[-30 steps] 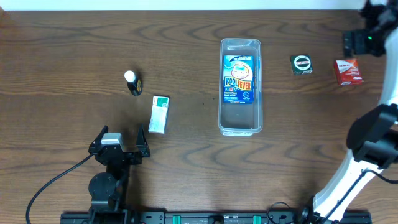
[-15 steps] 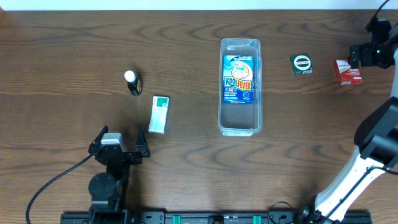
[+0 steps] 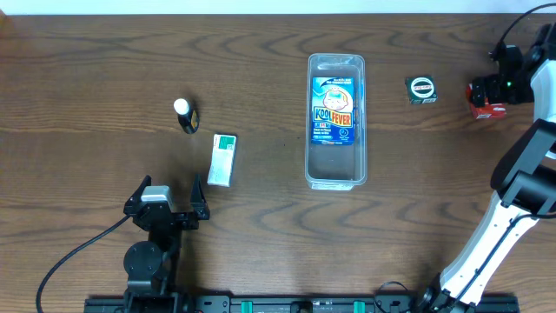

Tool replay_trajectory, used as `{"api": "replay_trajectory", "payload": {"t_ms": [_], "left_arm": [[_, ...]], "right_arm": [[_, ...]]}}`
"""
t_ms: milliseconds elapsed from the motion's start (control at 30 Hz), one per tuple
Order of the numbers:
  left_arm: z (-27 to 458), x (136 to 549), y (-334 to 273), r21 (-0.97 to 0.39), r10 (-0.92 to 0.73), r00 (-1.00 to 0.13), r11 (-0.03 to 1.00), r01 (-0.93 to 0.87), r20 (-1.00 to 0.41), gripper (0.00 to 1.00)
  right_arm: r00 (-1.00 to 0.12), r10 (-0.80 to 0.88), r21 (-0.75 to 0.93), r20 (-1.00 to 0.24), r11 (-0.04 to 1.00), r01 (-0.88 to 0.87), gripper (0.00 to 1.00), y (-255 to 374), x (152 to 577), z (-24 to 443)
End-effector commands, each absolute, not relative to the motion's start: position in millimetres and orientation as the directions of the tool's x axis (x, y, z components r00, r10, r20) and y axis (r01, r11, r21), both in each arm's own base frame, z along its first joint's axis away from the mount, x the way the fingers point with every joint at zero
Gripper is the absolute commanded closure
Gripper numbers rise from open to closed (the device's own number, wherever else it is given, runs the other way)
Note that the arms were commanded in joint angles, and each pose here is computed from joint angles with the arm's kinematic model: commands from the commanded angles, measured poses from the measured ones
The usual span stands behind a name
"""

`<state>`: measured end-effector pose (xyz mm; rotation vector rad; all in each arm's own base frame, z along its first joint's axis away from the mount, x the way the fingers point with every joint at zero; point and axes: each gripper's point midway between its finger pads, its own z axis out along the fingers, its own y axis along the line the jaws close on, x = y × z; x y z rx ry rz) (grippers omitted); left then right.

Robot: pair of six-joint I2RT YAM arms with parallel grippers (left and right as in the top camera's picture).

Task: Pack container
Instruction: 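Grasp the red-white box with the right gripper and lift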

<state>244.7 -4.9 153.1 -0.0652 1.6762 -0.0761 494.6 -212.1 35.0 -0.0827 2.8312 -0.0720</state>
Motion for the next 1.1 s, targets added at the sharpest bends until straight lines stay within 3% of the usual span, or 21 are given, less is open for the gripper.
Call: {"api": "replay_trajectory", "payload": {"t_ms": [0, 333, 533, 667, 1067], "left_arm": [[136.3, 243.9, -1.7, -0.079, -0.080, -0.154, 0.997, -0.017, -0.985, 0.02], [136.4, 243.9, -1.7, -0.079, -0.080, -0.154, 0.997, -0.017, -0.985, 0.02], [136.4, 243.9, -1.6, -0.079, -0.080, -0.154, 0.997, -0.018, -0.985, 0.02], [136.4, 243.9, -1.6, -0.079, -0.080, -0.154, 0.997, -0.018, -0.985, 0.02], [136.4, 243.9, -1.6, -0.079, -0.080, -0.154, 0.997, -0.018, -0.985, 0.02]], "right_arm": [[-0.958, -0.052, -0.021, -0.281, 0.999, -0.048, 0.01, -202.9, 495.6, 14.6], [-0.960, -0.059, -0.010, -0.275, 0.998, -0.059, 0.10, -198.1, 498.5, 2.3], [-0.960, -0.059, -0.020, -0.274, 0.998, -0.056, 0.25, -199.9, 498.7, 2.4], [-0.962, -0.033, -0.014, -0.273, 0.999, -0.030, 0.31, -200.2, 498.4, 2.4], [-0.952, 0.039, 0.000, -0.304, 0.999, 0.041, 0.37, -199.3, 504.6, 37.7]]}}
